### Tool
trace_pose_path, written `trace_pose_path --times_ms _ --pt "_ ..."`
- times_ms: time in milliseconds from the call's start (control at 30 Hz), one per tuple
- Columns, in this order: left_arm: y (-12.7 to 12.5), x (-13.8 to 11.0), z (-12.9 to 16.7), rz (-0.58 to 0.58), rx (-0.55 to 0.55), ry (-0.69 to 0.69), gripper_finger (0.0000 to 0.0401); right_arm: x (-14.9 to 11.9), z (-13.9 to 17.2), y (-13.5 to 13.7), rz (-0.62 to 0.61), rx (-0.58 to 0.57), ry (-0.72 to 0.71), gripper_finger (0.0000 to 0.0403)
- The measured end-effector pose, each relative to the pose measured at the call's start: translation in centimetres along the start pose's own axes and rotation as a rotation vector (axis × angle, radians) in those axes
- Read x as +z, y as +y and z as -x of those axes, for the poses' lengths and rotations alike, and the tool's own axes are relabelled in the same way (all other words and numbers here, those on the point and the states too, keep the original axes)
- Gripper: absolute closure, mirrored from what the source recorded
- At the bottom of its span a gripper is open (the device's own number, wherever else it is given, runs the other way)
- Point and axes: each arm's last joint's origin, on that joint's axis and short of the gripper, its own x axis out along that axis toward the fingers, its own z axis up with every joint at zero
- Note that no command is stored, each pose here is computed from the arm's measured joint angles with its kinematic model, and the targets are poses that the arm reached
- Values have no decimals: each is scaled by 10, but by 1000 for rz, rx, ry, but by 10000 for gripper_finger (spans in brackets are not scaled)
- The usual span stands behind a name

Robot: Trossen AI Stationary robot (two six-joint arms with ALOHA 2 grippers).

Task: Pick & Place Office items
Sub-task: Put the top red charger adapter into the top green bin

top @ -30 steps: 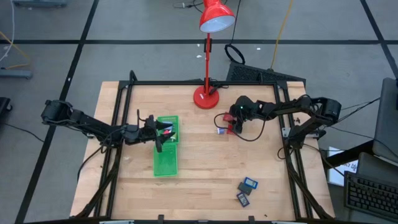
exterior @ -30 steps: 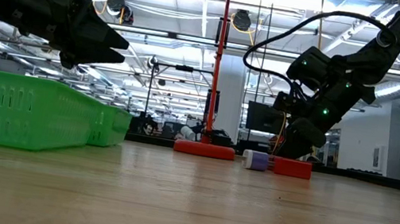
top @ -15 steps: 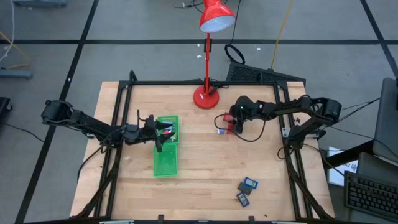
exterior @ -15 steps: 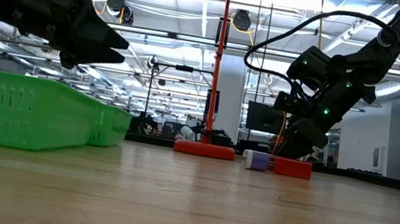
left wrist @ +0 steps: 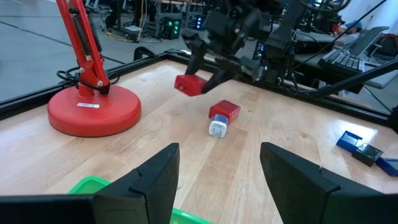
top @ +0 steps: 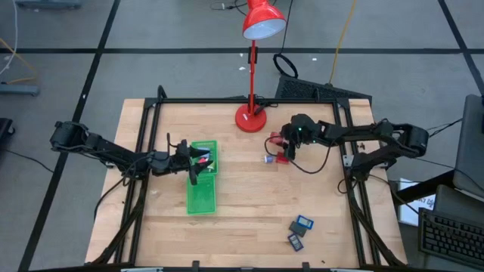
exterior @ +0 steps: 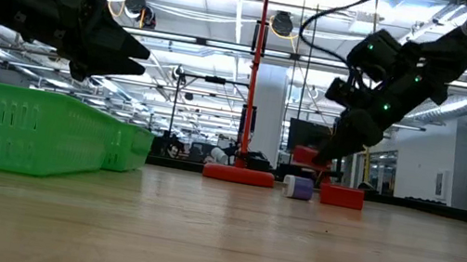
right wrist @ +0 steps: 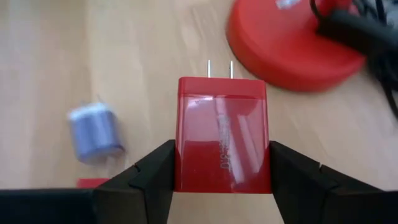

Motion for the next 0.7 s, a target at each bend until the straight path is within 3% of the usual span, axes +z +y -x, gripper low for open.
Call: trace_pose_path --times_ms 433,700 --pt "0 0 0 9 0 0 173 23 21 29 112 68 -171 193" --pt "-1 5 0 149 -6 -47 173 32 25 48 236 110 -264 191"
